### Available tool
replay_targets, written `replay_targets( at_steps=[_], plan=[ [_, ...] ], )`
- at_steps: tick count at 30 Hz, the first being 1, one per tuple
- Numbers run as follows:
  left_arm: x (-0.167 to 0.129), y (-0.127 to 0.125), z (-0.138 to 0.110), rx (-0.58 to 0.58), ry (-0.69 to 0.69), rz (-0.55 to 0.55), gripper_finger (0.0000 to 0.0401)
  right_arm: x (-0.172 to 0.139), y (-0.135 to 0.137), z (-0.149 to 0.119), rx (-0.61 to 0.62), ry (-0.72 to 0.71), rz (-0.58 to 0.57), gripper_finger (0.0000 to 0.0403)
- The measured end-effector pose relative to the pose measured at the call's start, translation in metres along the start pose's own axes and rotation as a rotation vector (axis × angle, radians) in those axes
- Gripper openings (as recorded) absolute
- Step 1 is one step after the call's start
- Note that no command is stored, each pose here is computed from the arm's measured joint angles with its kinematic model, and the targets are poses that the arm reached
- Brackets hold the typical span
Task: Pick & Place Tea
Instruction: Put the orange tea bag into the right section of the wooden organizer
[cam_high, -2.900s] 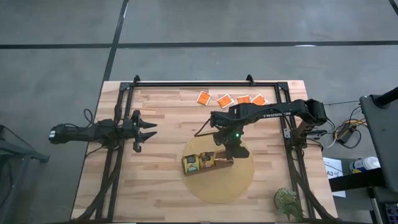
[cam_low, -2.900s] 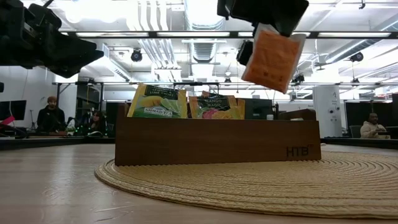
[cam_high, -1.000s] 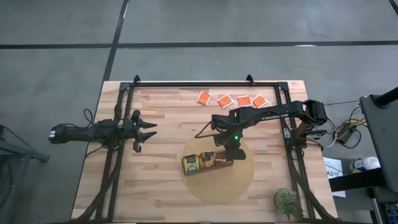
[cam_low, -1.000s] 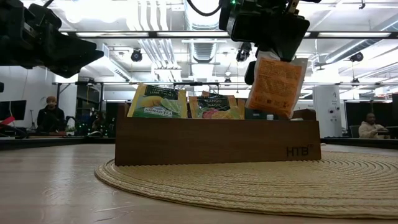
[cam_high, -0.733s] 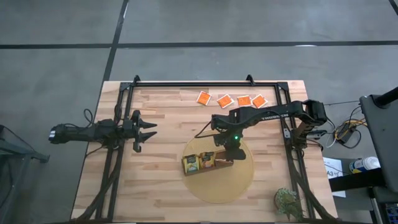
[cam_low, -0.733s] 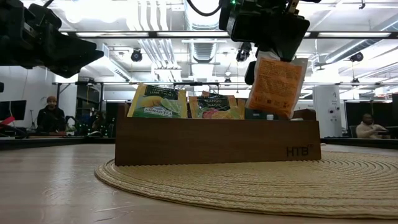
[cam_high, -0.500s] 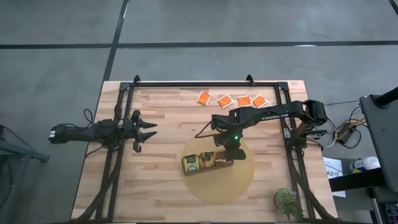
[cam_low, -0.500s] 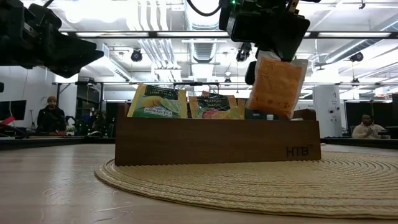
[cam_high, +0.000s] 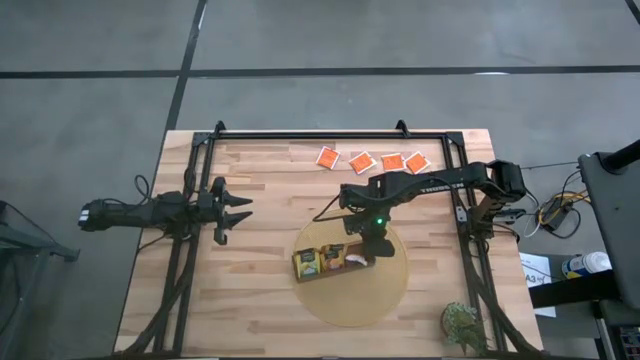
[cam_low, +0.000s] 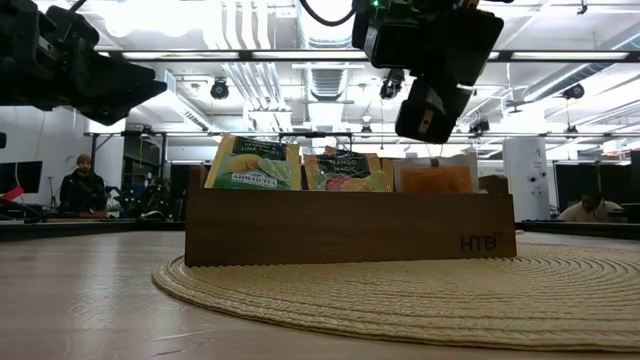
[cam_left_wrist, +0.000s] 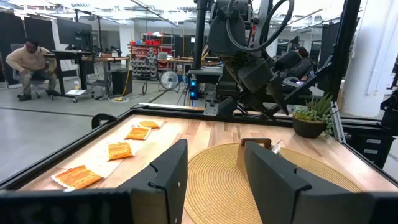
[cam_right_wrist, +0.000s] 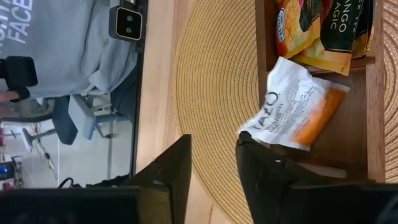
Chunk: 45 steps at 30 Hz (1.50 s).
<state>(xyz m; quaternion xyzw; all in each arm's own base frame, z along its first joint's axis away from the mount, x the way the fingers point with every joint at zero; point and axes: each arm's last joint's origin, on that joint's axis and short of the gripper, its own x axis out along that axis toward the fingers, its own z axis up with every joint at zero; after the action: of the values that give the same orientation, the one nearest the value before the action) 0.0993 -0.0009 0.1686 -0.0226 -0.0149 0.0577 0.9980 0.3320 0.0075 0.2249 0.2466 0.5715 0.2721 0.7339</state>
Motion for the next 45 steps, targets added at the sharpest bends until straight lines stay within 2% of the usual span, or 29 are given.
replay_targets(
  at_steps=[8,19,29,31,36,45],
  plan=[
    [0.000,0.000,0.000,0.000,0.000,0.000,0.0153,0.000,0.000,0.000,0.000,-0.003,0.001,0.0137],
    [0.000,0.000,0.000,0.000,0.000,0.000,0.0153,0.001,0.002,0.006,0.023,-0.041,0.005,0.0121],
    [0.000,0.000,0.000,0.000,0.000,0.000,0.0153,0.025,0.031,0.014,-0.130,-0.076,0.040,0.0090],
    [0.000,0.000,0.000,0.000,0.000,0.000,0.0153,0.031,0.037,0.012,-0.166,-0.071,-0.004,0.0079],
    [0.000,0.000,0.000,0.000,0.000,0.000,0.0153,0.040,0.042,0.011,-0.206,-0.079,-0.197,0.0052],
    [0.000,0.000,0.000,0.000,0.001,0.000,0.0153,0.047,0.035,0.002,-0.191,-0.044,-0.199,0.0011]
  ],
)
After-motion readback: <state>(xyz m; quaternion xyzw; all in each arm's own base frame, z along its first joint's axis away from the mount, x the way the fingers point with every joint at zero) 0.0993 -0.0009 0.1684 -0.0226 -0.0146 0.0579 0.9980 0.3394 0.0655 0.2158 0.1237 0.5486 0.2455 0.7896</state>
